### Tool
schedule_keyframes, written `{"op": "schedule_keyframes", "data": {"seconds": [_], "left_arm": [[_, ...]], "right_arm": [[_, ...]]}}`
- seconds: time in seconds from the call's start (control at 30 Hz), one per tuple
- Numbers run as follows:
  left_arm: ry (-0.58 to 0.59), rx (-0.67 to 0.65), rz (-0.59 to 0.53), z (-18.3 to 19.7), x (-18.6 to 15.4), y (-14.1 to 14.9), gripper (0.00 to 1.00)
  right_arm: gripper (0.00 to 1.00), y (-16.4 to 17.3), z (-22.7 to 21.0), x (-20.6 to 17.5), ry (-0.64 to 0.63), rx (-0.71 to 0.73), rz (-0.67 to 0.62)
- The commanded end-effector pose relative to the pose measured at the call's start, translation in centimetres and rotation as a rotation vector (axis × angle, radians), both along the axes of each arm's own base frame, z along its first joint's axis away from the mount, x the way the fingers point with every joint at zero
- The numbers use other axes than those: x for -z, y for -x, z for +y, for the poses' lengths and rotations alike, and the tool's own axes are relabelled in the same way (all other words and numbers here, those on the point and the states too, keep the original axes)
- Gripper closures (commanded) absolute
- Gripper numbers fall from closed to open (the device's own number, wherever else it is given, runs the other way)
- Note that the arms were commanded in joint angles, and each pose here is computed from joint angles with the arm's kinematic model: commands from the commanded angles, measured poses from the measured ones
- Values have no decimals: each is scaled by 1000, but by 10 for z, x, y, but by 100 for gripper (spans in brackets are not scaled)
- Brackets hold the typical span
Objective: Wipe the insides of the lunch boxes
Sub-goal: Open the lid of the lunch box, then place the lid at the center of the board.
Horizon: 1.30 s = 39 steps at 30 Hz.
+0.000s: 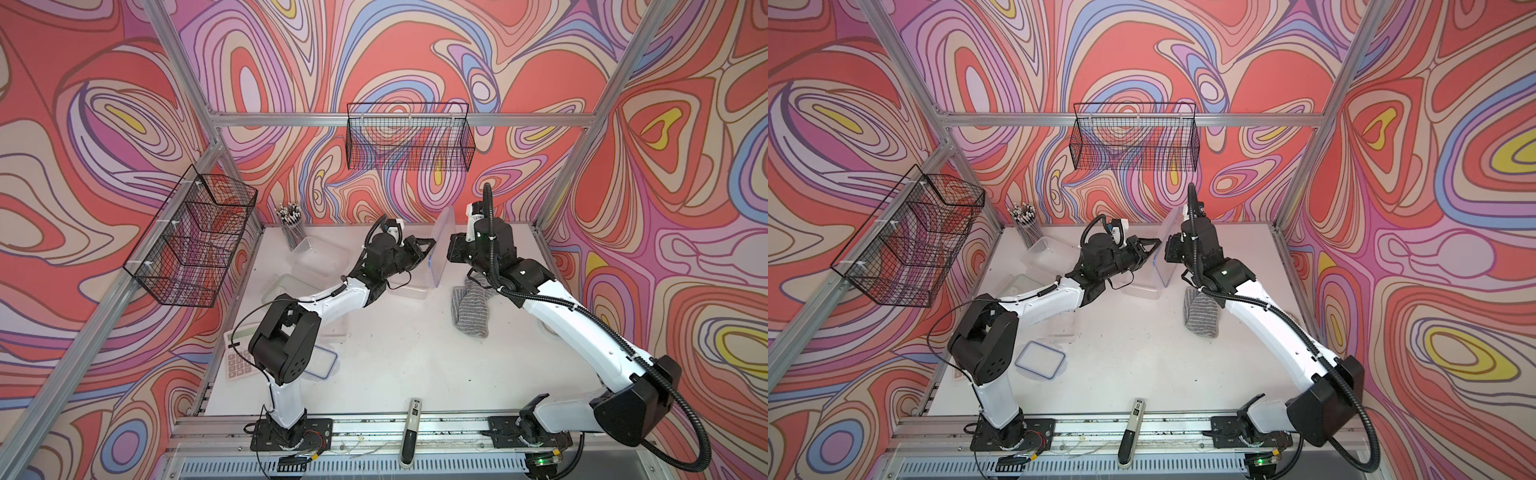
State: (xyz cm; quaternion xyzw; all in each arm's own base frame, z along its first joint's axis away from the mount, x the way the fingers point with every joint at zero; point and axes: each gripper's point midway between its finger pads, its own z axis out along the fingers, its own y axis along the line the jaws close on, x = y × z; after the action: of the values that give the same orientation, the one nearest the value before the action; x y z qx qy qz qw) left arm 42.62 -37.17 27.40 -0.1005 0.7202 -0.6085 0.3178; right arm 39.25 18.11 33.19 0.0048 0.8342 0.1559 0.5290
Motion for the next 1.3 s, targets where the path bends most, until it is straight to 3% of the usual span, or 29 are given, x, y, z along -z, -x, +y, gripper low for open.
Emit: {"op": "schedule_keyframes", "data": {"seconds": [0.0,0.13,0.5,0.73,1.13,1.27], "left_arm": [[-34,16,-92,2,-29,9,100],[-178,-60,-143,34,-48,11,100],[-547,-361,-207,173,-75,22,100],[-852,-400,-159,212,-37,29,100],[-980,-369,-53,218,40,23,100],[-943,-373,-67,209,56,10,100]], "right_arm": [[100,8,-5,-9,-19,15,-27],[100,13,-7,-12,-30,12,-34],[100,6,8,-2,-71,-30,-12],[100,1,18,10,-84,-54,21],[100,2,19,24,-92,-55,51],[100,1,20,29,-90,-54,61]]}}
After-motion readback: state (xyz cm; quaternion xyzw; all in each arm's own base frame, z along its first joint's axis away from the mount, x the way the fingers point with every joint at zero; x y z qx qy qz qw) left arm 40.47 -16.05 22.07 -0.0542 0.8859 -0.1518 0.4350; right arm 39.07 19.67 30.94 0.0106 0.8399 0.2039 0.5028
